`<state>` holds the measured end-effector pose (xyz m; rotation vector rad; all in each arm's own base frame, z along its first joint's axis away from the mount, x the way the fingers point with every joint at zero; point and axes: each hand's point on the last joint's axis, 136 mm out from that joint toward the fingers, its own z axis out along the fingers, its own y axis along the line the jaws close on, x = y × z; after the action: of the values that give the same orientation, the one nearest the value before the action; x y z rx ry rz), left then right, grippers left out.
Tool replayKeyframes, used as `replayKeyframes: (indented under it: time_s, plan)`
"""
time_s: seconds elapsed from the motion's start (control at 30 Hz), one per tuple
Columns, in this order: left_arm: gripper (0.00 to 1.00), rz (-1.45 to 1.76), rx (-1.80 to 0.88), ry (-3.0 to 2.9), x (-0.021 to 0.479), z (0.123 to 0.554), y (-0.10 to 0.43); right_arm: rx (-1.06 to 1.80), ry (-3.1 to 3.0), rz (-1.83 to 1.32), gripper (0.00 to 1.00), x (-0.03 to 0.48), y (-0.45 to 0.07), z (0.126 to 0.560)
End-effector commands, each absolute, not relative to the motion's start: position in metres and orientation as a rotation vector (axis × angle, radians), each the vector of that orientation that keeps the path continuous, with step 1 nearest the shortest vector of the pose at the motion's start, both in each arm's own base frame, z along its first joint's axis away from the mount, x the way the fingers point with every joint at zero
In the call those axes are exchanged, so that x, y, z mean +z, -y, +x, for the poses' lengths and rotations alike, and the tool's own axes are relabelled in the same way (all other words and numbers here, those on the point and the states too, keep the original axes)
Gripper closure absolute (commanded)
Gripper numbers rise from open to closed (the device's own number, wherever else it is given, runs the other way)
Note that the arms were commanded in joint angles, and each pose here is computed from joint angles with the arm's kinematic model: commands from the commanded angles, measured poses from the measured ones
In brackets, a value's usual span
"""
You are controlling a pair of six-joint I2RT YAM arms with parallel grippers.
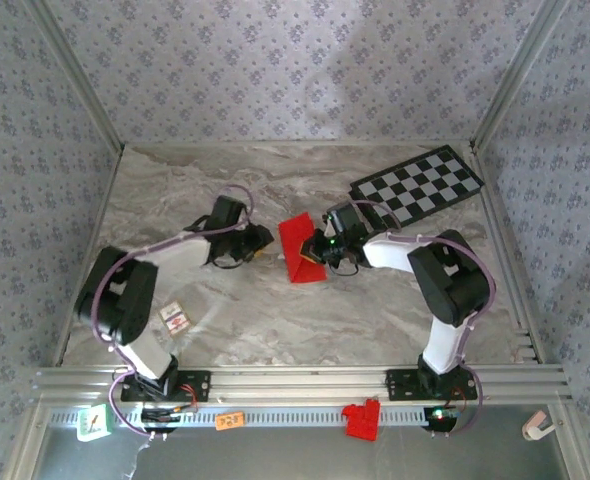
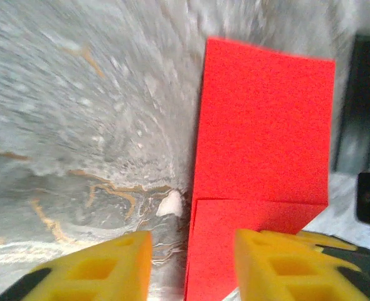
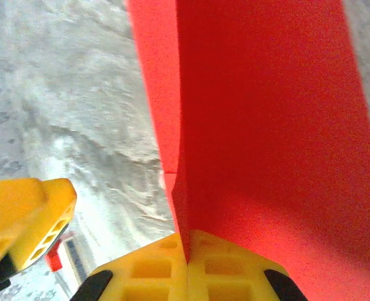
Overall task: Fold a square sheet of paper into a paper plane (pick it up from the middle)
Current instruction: Turn over the paper at the center of the table.
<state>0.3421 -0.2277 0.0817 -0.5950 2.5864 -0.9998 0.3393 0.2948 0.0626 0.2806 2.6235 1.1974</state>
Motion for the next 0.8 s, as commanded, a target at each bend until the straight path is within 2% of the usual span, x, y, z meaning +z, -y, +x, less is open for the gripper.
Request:
replayKeyframes:
  time_s: [0.0,0.13,0.23,0.33,0.47,0.53,0.77]
  plan:
    - [0.49,-0.647,-1.150,-2.432,0.108,0.347,0.222,1.366,-2.431,0.116,0.96,0.122,-0.306,0.357]
    - [0.26,-0.594,-1.361,-2.302,0.141,0.342,0.232,1.503,-2.333,0.076,0.96,0.157,-0.312,0.364]
    - [0.16,-0.570,-1.528,-2.216,0.159,0.340,0.244,1.595,-2.271,0.059,0.96,0.179,-0.317,0.367]
    - [0.12,-0.544,-1.645,-2.153,0.171,0.341,0.255,1.680,-2.215,0.052,0.96,0.197,-0.323,0.369]
    - [0.12,-0.507,-1.748,-2.089,0.184,0.345,0.269,1.741,-2.185,0.030,0.95,0.210,-0.328,0.367]
    - [0.16,-0.499,-1.782,-2.066,0.188,0.348,0.273,1.756,-2.186,0.023,0.94,0.212,-0.329,0.366]
    - [0.42,-0.474,-1.803,-2.027,0.196,0.353,0.276,1.748,-2.208,0.049,0.93,0.207,-0.324,0.364]
